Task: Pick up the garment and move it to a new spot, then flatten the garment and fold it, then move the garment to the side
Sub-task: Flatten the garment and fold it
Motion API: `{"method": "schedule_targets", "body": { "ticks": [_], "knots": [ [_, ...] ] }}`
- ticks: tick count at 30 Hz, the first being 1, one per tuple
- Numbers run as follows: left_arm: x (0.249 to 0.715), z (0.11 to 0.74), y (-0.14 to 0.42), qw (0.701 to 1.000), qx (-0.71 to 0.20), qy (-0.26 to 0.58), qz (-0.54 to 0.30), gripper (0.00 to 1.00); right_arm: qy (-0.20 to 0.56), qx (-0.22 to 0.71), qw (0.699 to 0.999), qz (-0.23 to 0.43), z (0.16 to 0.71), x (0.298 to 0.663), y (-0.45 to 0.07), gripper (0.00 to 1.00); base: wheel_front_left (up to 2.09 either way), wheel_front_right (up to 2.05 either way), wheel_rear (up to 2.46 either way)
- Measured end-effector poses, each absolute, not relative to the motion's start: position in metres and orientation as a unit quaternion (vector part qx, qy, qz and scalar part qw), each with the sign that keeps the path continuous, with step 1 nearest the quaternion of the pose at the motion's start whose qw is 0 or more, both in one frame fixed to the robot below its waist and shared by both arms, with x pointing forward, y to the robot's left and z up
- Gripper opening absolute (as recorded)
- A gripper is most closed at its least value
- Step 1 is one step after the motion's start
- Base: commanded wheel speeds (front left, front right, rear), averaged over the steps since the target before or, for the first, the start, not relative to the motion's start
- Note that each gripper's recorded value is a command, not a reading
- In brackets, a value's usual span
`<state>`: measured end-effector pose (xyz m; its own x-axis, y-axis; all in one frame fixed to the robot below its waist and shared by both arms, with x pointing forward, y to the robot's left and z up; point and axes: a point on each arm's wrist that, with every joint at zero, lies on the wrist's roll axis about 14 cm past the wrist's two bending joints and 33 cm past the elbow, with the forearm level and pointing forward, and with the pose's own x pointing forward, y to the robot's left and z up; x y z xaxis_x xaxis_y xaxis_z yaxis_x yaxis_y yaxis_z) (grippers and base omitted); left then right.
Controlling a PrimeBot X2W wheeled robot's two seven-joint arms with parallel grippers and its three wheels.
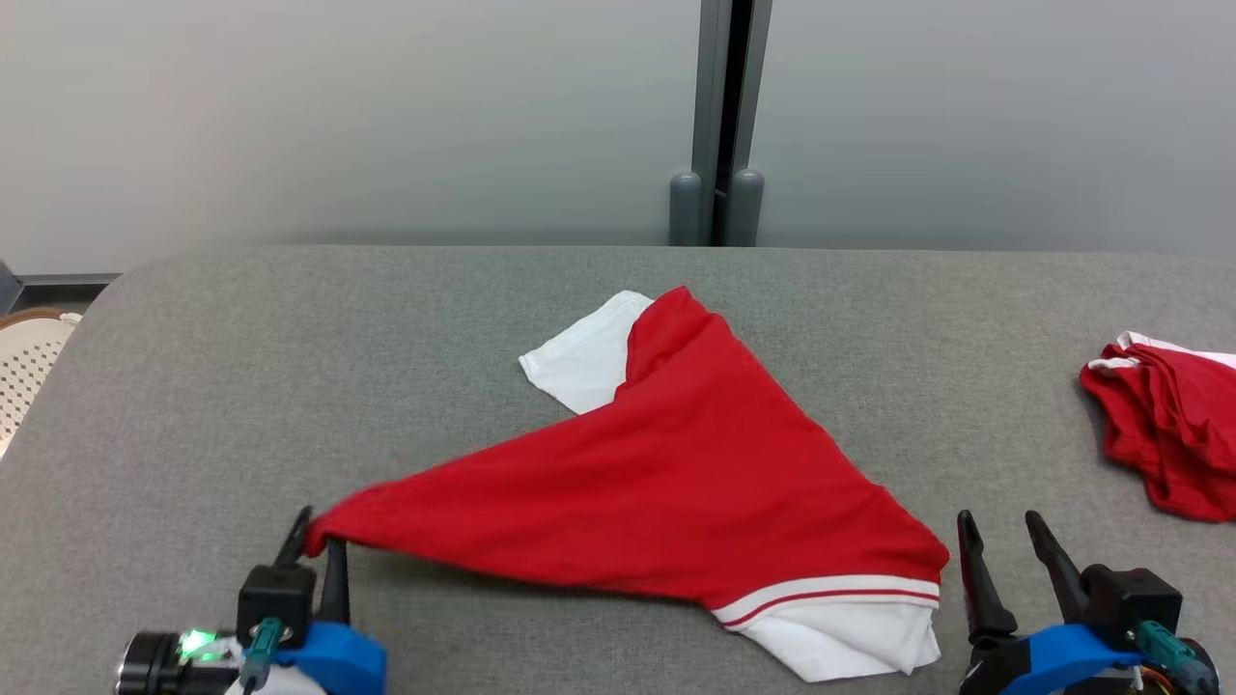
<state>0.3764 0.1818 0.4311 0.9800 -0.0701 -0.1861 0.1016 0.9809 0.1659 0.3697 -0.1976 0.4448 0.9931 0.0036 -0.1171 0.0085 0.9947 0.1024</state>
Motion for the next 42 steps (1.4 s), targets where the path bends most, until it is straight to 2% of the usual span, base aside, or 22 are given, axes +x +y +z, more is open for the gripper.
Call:
{"method": "schedule_targets", "body": {
  "ticks": [5, 10, 24, 31, 42],
  "knots": [
    [0.353, 0.402, 0.206, 0.987, 0.079, 0.14, 0.015, 1.0, 0.059, 0.068, 0.996, 0.007, 0.445, 0.362, -0.189, 1.0, 0.0, 0.0, 0.0],
    [0.346, 0.404, 0.206, 0.989, 0.053, 0.134, 0.038, 1.0, 0.061, 0.082, 0.995, 0.017, 0.443, 0.356, -0.18, 1.0, 0.0, 0.0, 0.0],
    [0.332, 0.403, 0.168, 0.991, 0.015, 0.129, -0.005, 1.0, 0.082, 0.094, 0.992, 0.032, 0.43, 0.341, -0.168, 1.0, 0.0, 0.0, 0.0],
    [0.328, 0.397, 0.163, 0.99, 0.012, 0.14, -0.016, 1.0, 0.15, 0.085, 0.984, 0.046, 0.391, 0.324, -0.156, 1.0, 0.0, 0.0, 0.0],
    [0.32, 0.389, 0.158, 0.988, 0.009, 0.152, -0.029, 1.0, 0.18, 0.079, 0.979, 0.051, 0.375, 0.319, -0.153, 1.0, 0.0, 0.0, 0.0]
  ]
}}
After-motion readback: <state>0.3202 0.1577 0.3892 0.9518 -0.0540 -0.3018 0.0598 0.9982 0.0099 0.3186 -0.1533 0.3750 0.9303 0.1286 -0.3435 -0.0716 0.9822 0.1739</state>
